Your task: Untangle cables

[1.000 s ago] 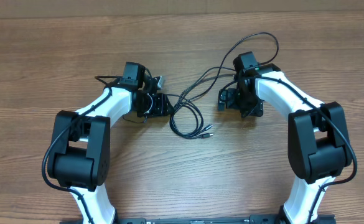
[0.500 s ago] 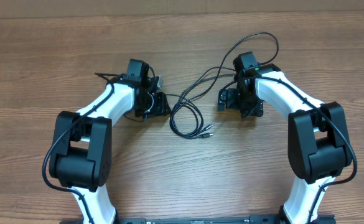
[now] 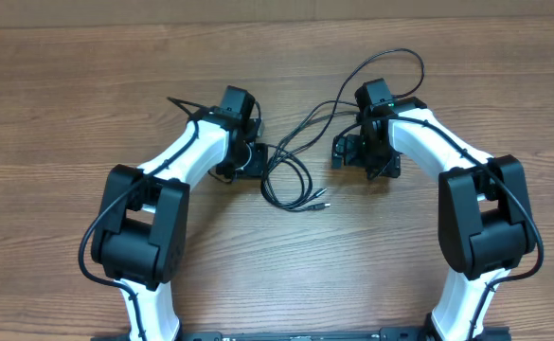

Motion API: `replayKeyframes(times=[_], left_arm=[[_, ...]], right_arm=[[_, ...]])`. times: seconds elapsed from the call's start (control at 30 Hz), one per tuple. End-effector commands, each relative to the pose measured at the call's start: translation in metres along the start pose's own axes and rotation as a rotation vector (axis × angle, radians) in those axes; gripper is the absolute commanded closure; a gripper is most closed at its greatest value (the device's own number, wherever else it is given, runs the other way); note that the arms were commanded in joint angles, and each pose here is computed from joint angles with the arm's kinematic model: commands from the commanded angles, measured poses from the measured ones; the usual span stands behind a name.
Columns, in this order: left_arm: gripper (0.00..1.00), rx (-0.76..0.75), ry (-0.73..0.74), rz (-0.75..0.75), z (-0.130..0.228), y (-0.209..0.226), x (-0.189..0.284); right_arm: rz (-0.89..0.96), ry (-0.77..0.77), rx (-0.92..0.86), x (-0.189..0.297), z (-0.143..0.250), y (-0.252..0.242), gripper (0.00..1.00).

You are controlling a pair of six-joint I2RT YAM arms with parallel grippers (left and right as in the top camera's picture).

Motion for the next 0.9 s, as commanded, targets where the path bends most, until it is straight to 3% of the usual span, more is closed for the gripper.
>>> replayKeyframes(times=[0.0, 0.5, 0.87], left_arm=[[0.55, -0.012, 0.006, -0.058, 0.000, 0.003, -0.011], [0.55, -0.013, 0.033, 0.022, -0.006, -0.010, 0.003], [0.55, 0.020, 0.016, -0.018, -0.008, -0.008, 0.000]], right_arm=[[-0.081, 0.234, -0.022, -0.064, 0.035, -0.002, 0.00], [-0.082, 0.233, -0.022, -0.064, 0.035, -0.002, 0.00], [-0.082, 0.233, -0.022, -0.064, 0.035, -0.002, 0.00]])
Point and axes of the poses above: each gripper's point midway between its finger pads, its own x axis back along the fingers, its own y axis along the line the jaws close on, z = x × y, the point moved 9 cm from there along x, back along the fingers, and after that the axes turned 7 degrees about x, right-handed, at the moved point
